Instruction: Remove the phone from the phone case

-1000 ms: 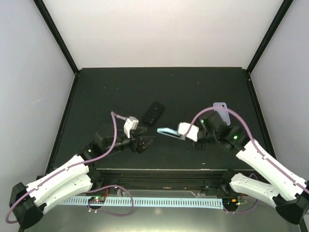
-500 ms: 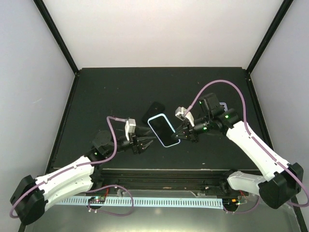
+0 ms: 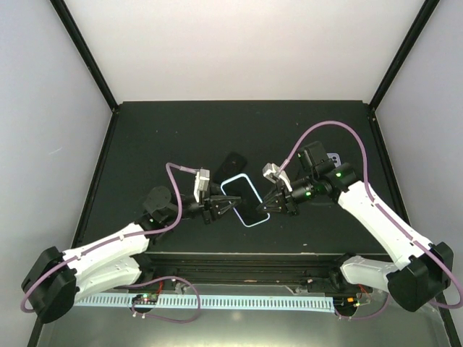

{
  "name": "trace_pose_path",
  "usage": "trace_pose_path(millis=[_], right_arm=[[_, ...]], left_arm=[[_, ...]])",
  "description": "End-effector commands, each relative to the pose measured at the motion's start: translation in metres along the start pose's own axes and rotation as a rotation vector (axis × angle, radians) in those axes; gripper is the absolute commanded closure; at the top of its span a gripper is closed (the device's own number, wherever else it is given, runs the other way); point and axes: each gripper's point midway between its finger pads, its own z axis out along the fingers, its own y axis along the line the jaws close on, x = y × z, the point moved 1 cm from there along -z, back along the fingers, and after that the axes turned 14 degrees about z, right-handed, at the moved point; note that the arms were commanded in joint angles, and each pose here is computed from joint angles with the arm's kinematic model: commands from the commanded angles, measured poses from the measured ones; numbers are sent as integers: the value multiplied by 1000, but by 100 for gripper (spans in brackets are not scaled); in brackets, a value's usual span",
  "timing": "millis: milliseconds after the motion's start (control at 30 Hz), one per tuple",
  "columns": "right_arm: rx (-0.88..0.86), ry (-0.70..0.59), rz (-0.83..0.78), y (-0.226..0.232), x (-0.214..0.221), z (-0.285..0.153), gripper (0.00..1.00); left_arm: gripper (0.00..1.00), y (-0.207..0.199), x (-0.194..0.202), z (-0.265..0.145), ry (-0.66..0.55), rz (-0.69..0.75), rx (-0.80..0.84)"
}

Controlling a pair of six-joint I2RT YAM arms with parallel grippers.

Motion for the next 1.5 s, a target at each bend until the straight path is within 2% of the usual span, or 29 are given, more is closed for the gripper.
trace_pose_path(millis=[0,267,467,567,667,800,900,1000,1133,1300,1467], right_arm=[[-67,-33,-48,14,-4,-3,99],[-75,-32,-45,13,-3,-2,99],[-49,-16,-40,6,-3,0,98],[-27,10,-68,5,-5,-2,73],[-15,57,-145,11,0,-7,60],[73,111,-275,5,8,-13,51],[104,127,-360,5,12,-16,47],[130,115,-397,3,9,-16,44],[136,113,-419,4,2,-8,46],[140,157,-482,12,2,2,53],[136,160,-499,18,4,9,55]], left_arm=[[67,-18,-30,8,-59,54,94],[84,-18,-29,12,-53,30,112],[91,-25,-31,16,-45,23,168],[91,-27,-33,20,23,21,169],[92,-29,-44,18,77,37,144],[93,-31,-62,14,145,89,136],[96,-21,-62,12,202,99,133],[94,-16,-61,8,204,63,238],[94,-16,-61,5,224,12,363],[96,-14,-56,2,223,11,361],[98,-19,-63,-3,194,57,344]])
